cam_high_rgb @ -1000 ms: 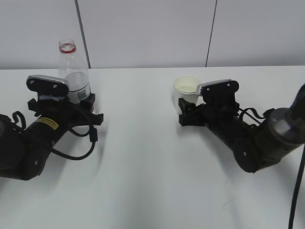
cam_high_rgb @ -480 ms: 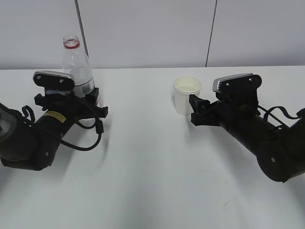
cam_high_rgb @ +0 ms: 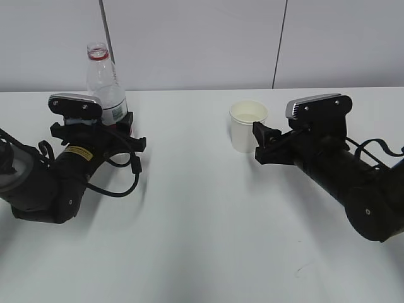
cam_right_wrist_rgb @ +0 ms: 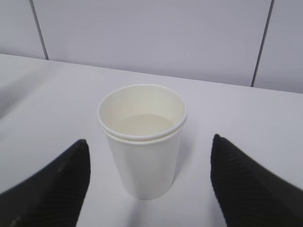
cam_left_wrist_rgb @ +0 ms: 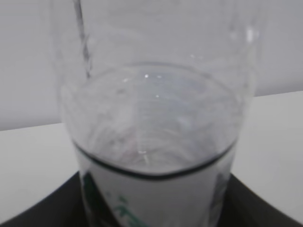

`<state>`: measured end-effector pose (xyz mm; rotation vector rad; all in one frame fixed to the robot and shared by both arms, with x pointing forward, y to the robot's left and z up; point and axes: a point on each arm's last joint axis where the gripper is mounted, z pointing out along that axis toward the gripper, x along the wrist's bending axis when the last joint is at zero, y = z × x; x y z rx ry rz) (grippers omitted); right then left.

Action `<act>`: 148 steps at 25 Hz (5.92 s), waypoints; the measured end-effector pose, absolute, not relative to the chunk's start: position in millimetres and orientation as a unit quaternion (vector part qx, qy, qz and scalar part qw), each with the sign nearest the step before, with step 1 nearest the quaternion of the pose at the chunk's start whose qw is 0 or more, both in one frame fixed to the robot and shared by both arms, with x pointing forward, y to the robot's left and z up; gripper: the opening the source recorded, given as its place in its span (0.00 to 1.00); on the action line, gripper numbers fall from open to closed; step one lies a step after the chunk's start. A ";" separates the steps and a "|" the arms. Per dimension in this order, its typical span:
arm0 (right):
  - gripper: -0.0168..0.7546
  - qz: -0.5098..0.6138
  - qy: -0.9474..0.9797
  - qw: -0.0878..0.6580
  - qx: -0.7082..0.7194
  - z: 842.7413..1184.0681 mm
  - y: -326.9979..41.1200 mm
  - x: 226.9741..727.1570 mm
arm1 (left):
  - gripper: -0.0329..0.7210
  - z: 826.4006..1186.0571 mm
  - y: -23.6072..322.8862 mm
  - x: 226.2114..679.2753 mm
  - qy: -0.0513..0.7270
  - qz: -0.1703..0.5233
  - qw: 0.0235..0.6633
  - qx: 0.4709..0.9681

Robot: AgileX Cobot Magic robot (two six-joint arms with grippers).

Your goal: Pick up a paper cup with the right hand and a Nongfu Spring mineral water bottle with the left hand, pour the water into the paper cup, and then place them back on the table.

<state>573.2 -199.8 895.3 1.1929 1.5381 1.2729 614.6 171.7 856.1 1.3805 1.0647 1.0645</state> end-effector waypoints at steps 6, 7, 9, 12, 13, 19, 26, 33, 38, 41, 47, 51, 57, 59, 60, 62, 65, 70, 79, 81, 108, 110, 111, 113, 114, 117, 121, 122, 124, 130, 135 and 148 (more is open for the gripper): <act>0.79 0.504 0.605 0.395 0.473 895.3 -199.8 573.2 | 0.56 858.0 171.5 614.8 0.445 0.443 0.522 0.577; 0.79 0.504 0.605 0.395 0.473 895.3 -199.8 573.2 | 0.56 860.0 171.4 615.0 0.447 0.441 0.521 0.578; 0.79 0.504 0.605 0.395 0.473 895.4 -199.8 573.2 | 0.56 863.4 171.3 615.3 0.451 0.437 0.517 0.582; 0.79 0.505 0.604 0.394 0.474 895.4 -199.8 573.2 | 0.56 867.5 172.0 614.4 0.456 0.432 0.512 0.585; 0.79 0.506 0.603 0.393 0.475 895.4 -199.8 573.2 | 0.56 868.6 172.0 614.3 0.456 0.432 0.513 0.585; 0.79 0.506 0.603 0.393 0.476 895.4 -199.8 573.2 | 0.56 871.1 172.0 614.4 0.456 0.433 0.515 0.583; 0.79 0.507 0.602 0.392 0.476 895.4 -199.8 573.2 | 0.56 868.0 171.9 614.0 0.462 0.424 0.505 0.593; 0.79 0.509 0.599 0.389 0.480 895.4 -199.8 573.2 | 0.56 867.8 172.0 614.0 0.463 0.423 0.504 0.594; 0.79 0.509 0.599 0.389 0.480 895.4 -199.8 573.2 | 0.59 867.9 172.3 614.2 0.463 0.424 0.504 0.593; 0.79 0.509 0.599 0.389 0.480 895.4 -199.8 573.2 | 0.69 868.4 172.3 614.2 0.462 0.425 0.506 0.591; 0.79 0.512 0.598 0.390 0.478 899.0 -199.7 572.7 | 0.77 874.2 172.6 614.7 0.458 0.433 0.513 0.583; 0.79 0.514 0.597 0.391 0.476 904.2 -200.2 570.1 | 0.77 889.1 172.7 615.3 0.452 0.441 0.516 0.579; 0.79 0.512 0.600 0.387 0.478 911.3 -201.1 567.0 | 0.77 909.2 174.0 611.7 0.450 0.442 0.519 0.576; 0.79 0.508 0.603 0.384 0.481 917.8 -201.4 565.5 | 0.77 916.9 174.5 610.2 0.447 0.445 0.520 0.576; 0.79 0.509 0.602 0.384 0.481 922.5 -201.6 564.8 | 0.77 920.5 174.5 610.0 0.445 0.447 0.521 0.575; 0.79 0.509 0.603 0.382 0.482 931.0 -201.9 563.1 | 0.77 929.0 174.5 609.2 0.443 0.449 0.524 0.572; 0.79 0.506 0.606 0.383 0.479 944.1 -202.7 560.1 | 0.77 941.3 175.2 607.3 0.445 0.447 0.525 0.572; 0.79 0.500 0.615 0.379 0.478 968.3 -201.2 563.1 | 0.77 962.1 176.2 603.6 0.443 0.446 0.532 0.567; 0.79 0.492 0.628 0.365 0.479 1025.4 -195.6 574.8 | 0.77 1015.5 181.9 587.9 0.431 0.457 0.546 0.554; 0.79 0.485 0.636 0.357 0.483 1039.1 -193.9 578.6 | 0.77 1032.3 184.3 584.1 0.433 0.461 0.544 0.552; 0.79 0.287 0.741 0.190 0.577 1178.8 -195.1 565.8 | 0.75 1141.9 263.0 554.1 0.604 0.177 0.217 0.746; 0.79 0.246 0.739 0.184 0.599 1174.8 -200.8 561.7 | 0.74 1137.5 266.3 547.7 0.619 0.156 0.177 0.749; 0.79 0.225 0.736 0.186 0.611 1173.1 -204.5 560.0 | 0.74 1134.5 267.6 545.8 0.628 0.144 0.159 0.748; 0.79 0.188 0.730 0.195 0.628 1170.8 -211.1 557.4 | 0.74 1127.5 268.6 546.7 0.641 0.127 0.135 0.745; 0.79 0.180 0.727 0.199 0.632 1170.5 -212.9 557.1 | 0.74 1124.6 268.9 548.4 0.646 0.124 0.129 0.742; 0.79 0.174 0.722 0.201 0.639 1170.2 -214.3 556.7 | 0.74 1117.1 267.9 553.2 0.667 0.109 0.124 0.726; 0.79 0.183 0.721 0.186 0.641 1169.9 -211.5 555.9 | 0.74 1116.5 266.6 553.5 0.677 0.101 0.130 0.718; 0.79 0.185 0.720 0.184 0.643 1169.8 -211.2 555.8 | 0.74 1116.5 266.5 553.5 0.678 0.101 0.130 0.716; 0.79 0.186 0.717 0.182 0.647 1169.8 -213.2 556.3 | 0.74 1116.5 266.5 553.5 0.679 0.101 0.130 0.715; 0.79 0.192 0.704 0.147 0.668 1162.6 -221.8 553.4 | 0.74 1121.3 268.8 550.0 0.678 0.114 0.129 0.715; 0.79 0.157 0.713 0.116 0.674 1138.3 -230.9 514.5 | 0.74 1133.9 273.9 519.1 0.669 0.135 0.136 0.718; 0.79 0.203 0.707 0.146 0.661 1125.9 -267.9 368.5 | 0.74 1121.6 283.9 375.5 0.663 0.143 0.191 0.709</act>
